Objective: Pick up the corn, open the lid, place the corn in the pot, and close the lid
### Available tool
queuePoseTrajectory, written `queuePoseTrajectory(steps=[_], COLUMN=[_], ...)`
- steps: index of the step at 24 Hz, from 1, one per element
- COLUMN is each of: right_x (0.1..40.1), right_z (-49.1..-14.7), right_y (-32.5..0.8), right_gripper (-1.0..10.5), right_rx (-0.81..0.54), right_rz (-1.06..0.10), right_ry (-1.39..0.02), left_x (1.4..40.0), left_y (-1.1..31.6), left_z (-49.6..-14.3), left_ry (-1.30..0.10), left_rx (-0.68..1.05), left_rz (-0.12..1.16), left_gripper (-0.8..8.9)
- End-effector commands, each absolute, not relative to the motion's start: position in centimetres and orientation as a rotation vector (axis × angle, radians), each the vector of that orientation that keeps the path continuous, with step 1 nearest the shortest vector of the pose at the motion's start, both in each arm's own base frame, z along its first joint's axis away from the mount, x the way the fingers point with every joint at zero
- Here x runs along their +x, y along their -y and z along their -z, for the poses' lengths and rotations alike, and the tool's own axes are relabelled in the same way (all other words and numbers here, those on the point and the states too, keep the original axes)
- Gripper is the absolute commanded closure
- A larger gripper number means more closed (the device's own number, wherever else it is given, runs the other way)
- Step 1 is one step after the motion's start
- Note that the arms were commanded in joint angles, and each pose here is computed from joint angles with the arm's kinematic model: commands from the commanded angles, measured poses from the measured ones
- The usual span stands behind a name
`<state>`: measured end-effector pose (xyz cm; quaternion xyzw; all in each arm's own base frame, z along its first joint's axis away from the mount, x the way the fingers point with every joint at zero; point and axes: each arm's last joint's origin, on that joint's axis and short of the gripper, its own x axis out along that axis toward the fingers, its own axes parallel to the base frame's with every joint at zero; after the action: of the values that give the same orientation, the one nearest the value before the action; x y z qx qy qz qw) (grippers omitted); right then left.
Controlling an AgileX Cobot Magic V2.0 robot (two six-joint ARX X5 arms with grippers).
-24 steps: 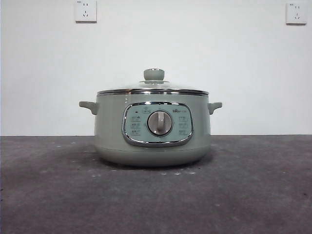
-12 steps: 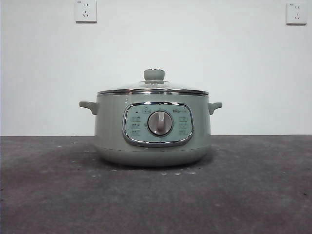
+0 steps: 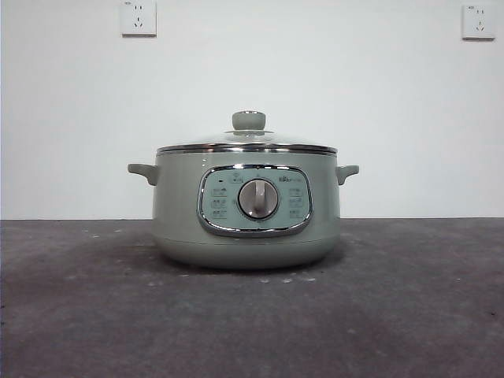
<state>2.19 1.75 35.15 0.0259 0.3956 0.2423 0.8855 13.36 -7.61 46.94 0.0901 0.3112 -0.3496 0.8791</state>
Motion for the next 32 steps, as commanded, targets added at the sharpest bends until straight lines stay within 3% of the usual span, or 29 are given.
queuePoseTrajectory(steps=[1, 23, 27, 29, 32], right_x=[2.0, 2.3, 2.3, 2.3, 2.3], right_z=[-34.8, -34.8, -34.8, -34.8, -34.8], right_y=[-1.6, -1.3, -1.3, -1.3, -1.3], right_gripper=[9.6, 9.5, 9.5, 9.5, 9.5], right_rx=[0.029, -0.011, -0.011, -0.012, -0.016], right_rz=[-0.502, -0.383, -0.383, -0.381, -0.371], right_ry=[-0.844, -0.798, -0.798, -0.797, -0.793], left_x=[13.4, 13.6, 14.3, 14.5, 13.9], left_y=[7.6, 7.7, 8.0, 7.6, 5.5], left_z=[-46.9, -46.9, -47.1, -47.2, -48.5], left_ry=[-0.654, -0.656, -0.599, -0.580, -0.446], left_rx=[0.177, 0.180, 0.220, 0.237, 0.278], left_rz=[0.727, 0.723, 0.727, 0.683, 0.554], left_gripper=[8.22, 8.16, 8.16, 8.16, 8.16])
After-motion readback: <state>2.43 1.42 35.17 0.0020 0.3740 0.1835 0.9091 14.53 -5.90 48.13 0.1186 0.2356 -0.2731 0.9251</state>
